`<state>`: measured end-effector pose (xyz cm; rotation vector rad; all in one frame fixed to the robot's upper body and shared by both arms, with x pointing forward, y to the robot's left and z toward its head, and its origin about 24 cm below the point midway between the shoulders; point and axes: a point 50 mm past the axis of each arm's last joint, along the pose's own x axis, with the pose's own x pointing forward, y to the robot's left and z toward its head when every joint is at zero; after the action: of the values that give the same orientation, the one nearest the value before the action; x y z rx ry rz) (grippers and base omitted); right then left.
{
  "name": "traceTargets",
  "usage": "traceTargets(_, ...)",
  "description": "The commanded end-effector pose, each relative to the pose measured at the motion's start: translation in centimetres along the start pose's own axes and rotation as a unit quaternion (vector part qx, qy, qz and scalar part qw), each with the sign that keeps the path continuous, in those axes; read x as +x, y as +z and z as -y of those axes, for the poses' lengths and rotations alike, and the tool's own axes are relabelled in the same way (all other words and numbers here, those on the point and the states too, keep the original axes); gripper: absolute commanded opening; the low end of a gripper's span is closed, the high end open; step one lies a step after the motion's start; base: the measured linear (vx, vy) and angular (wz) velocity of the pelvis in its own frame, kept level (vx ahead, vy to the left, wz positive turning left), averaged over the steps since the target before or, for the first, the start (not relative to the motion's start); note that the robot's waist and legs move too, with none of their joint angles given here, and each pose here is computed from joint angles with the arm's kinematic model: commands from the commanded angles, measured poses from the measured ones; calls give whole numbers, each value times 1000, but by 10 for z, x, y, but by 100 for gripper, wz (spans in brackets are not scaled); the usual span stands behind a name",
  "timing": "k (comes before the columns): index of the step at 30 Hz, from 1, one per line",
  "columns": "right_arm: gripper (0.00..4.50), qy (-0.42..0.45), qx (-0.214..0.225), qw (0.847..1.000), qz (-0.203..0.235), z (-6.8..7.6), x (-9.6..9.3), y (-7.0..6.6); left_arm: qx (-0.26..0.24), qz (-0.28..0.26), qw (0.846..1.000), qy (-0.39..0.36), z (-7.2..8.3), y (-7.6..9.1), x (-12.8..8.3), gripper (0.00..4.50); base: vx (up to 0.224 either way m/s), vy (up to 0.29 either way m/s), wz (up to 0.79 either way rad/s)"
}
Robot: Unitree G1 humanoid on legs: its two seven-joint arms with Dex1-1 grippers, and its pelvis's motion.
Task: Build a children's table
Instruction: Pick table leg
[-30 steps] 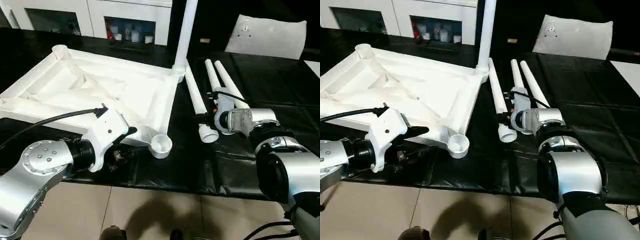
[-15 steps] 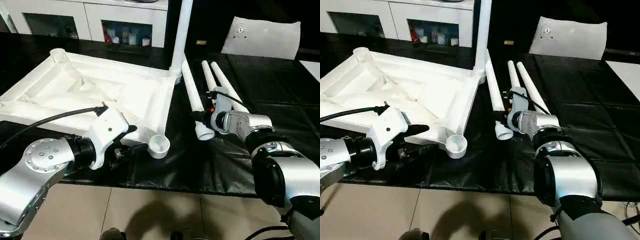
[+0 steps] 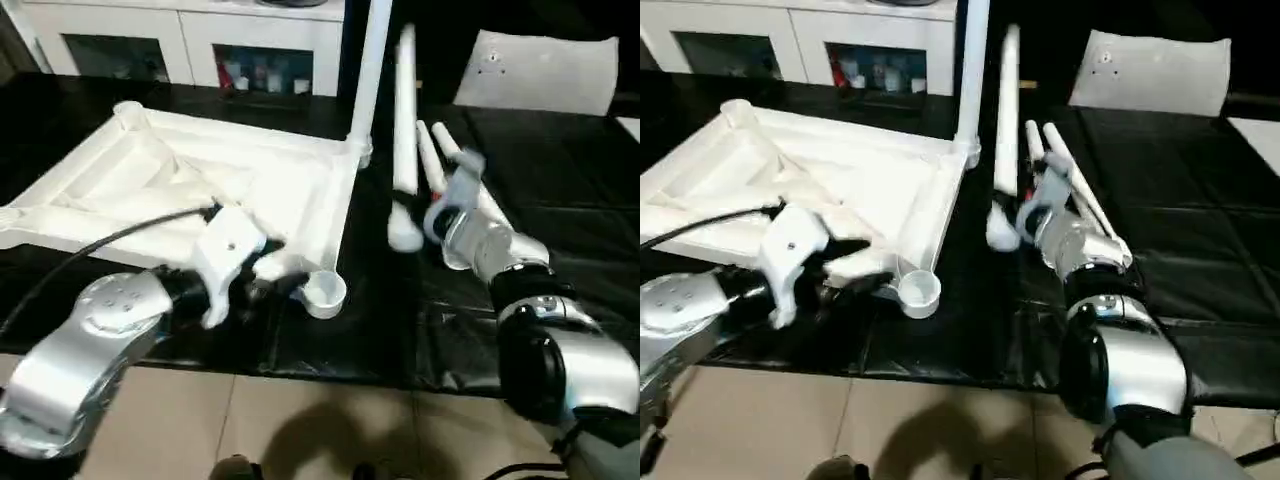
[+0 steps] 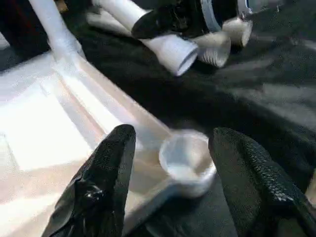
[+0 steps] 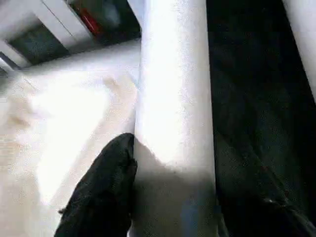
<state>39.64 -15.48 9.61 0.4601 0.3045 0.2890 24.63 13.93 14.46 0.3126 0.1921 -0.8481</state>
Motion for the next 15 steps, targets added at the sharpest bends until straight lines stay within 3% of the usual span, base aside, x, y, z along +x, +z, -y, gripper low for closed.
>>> traceTargets(1, 193, 3, 11, 997, 82, 2, -8, 17, -1, 12, 1000, 25, -5, 1, 5, 273, 0, 0, 0)
traceTargets(3, 193, 1, 21, 990, 136, 3, -16, 24, -6, 25, 999, 42, -8, 3, 11, 273, 0, 0, 0)
traceTargets(4, 193, -8, 8, 982, 189, 3, -26, 29, -14, 41, 997, 58, -12, 5, 17, 273, 0, 0, 0)
traceTargets(6, 193, -4, 11, 974, 227, 1, -36, 33, -24, 58, 995, 74, -15, 10, 23, 273, 0, 0, 0)
traceTargets(9, 193, 73, 90, 963, 244, -10, -50, 35, -48, 86, 991, 92, -21, 17, 31, 273, 0, 0, 0)
traceTargets(11, 192, 145, 99, 949, 262, -25, -65, 35, -81, 116, 984, 112, -30, 25, 36, 273, 0, 0, 0)
traceTargets(12, 191, 168, 100, 945, 263, -30, -69, 33, -93, 125, 981, 115, -32, 27, 37, 300, 0, 0, 0)
traceTargets(15, 191, 234, 100, 935, 248, -41, -78, 28, -128, 141, 974, 124, -39, 32, 40, 318, 0, 0, 0)
